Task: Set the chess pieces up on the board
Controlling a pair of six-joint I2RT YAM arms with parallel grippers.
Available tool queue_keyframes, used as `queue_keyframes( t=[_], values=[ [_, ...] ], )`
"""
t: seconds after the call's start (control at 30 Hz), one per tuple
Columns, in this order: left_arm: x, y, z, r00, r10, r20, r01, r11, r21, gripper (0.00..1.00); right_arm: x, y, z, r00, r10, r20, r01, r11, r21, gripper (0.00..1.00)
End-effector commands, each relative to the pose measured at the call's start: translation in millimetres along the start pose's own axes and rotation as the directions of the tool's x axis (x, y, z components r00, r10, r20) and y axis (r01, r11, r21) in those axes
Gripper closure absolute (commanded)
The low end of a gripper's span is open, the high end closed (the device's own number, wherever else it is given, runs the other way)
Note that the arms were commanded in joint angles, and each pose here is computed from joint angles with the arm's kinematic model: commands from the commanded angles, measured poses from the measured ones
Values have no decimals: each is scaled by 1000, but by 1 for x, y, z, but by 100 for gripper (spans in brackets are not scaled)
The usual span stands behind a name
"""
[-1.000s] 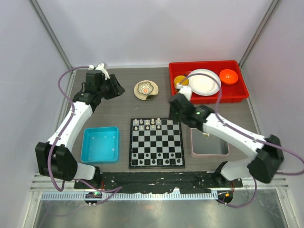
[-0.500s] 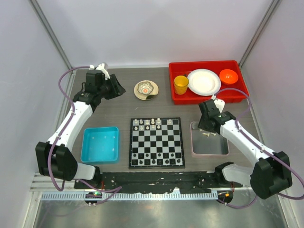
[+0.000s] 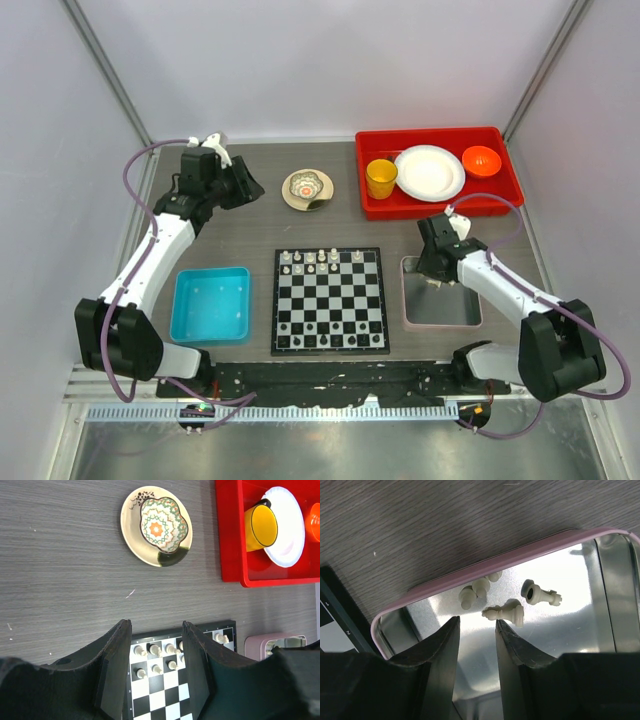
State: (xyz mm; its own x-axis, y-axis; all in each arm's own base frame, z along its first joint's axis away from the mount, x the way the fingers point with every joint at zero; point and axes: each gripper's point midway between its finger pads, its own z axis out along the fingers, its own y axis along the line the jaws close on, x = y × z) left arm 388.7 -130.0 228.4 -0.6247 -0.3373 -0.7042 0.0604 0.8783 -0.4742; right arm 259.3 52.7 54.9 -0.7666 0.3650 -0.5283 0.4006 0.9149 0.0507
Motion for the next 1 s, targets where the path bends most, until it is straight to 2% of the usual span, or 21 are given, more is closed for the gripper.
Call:
queue_keyframes(
  t=[0.0,0.97],
  values=[
    [-8,-5,2,1000,-4,28,3,1000,30,51,-10,4,6,998,48,49,-47,999,-23,60],
    [-8,-2,4,1000,-5,30,4,1000,21,51,-16,10,11,990,121,77,-112,987,-116,62]
  ],
)
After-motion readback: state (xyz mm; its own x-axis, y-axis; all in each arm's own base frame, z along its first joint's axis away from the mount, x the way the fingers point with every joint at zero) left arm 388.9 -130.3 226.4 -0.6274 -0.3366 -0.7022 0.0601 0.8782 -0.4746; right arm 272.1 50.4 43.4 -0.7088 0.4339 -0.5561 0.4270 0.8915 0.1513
